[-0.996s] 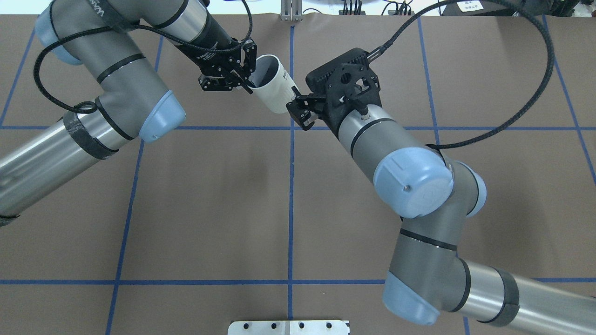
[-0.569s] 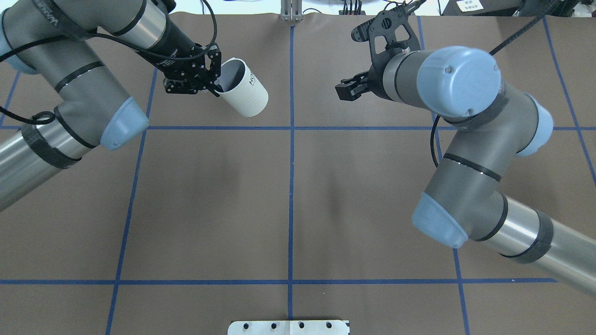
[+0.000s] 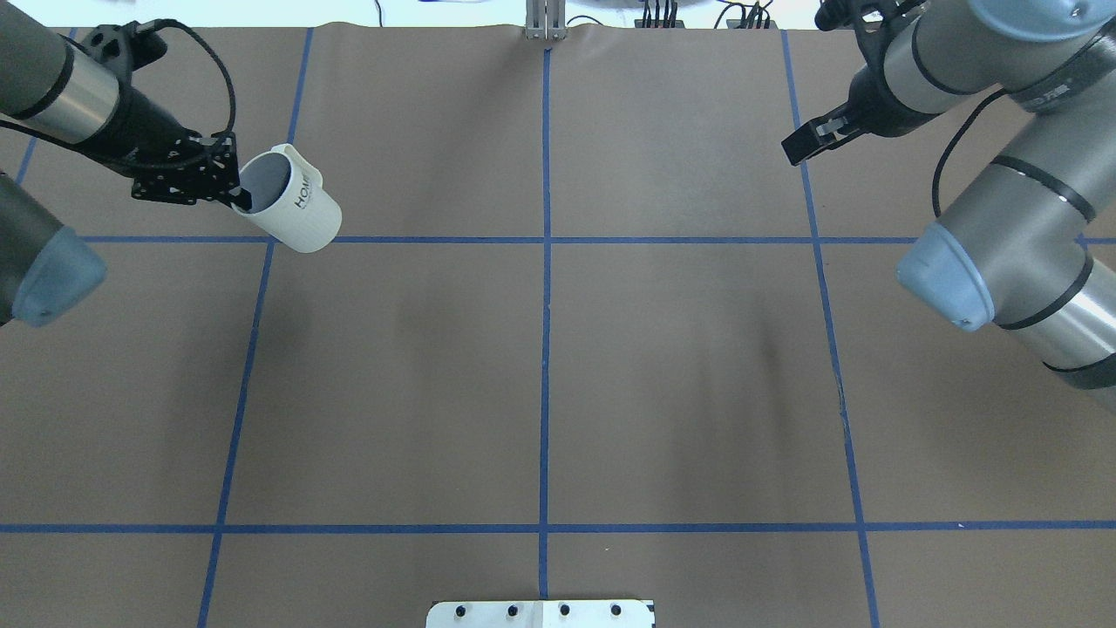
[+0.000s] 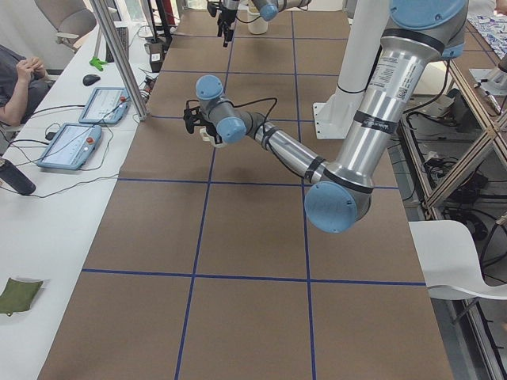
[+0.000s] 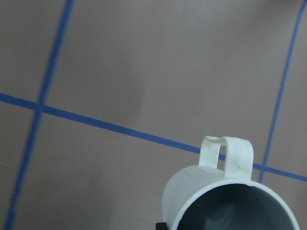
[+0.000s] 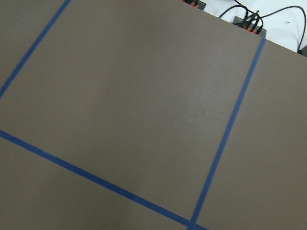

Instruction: Left arm hands cup to right arm to dump lemon

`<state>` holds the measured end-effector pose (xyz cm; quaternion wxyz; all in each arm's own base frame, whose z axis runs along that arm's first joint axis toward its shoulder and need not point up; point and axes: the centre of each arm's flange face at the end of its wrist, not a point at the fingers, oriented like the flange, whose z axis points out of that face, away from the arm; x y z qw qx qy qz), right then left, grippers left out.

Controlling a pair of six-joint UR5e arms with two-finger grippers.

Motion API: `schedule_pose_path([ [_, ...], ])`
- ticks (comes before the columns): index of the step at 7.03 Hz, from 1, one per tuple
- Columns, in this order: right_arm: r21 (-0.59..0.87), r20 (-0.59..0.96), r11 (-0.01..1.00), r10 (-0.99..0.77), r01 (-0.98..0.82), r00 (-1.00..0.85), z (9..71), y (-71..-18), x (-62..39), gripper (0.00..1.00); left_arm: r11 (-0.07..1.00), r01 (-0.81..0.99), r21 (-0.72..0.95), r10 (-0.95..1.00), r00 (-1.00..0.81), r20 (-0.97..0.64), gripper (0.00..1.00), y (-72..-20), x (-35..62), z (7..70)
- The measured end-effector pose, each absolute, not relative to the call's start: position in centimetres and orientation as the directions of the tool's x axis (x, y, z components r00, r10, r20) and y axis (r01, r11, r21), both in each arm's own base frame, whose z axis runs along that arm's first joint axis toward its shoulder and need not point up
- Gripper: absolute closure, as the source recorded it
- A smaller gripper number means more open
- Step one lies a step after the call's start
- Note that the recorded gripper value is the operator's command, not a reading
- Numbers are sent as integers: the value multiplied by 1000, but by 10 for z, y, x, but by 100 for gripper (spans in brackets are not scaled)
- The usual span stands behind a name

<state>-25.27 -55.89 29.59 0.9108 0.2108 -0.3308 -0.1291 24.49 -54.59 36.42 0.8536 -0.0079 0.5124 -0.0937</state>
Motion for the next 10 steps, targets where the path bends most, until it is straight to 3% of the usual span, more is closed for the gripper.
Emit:
schedule_pose_path([
  [3,351,512,911,-382,219,769,352,-582,-168,0,996,73,56,1,593,-805,100,-522,184,474],
  [7,242,631,936,-352,256,691,452,-627,-26,0,992,9,130,87,697,-712,100,-507,168,540],
  [8,233,641,933,-358,273,679,477,-632,-6,0,991,-8,132,99,704,-704,83,-507,169,550],
  [9,214,649,937,-348,276,676,497,-633,6,0,991,-19,133,108,705,-701,52,-508,169,557],
  [10,197,655,941,-335,274,678,510,-630,11,0,991,-25,131,111,704,-702,1,-508,170,559],
])
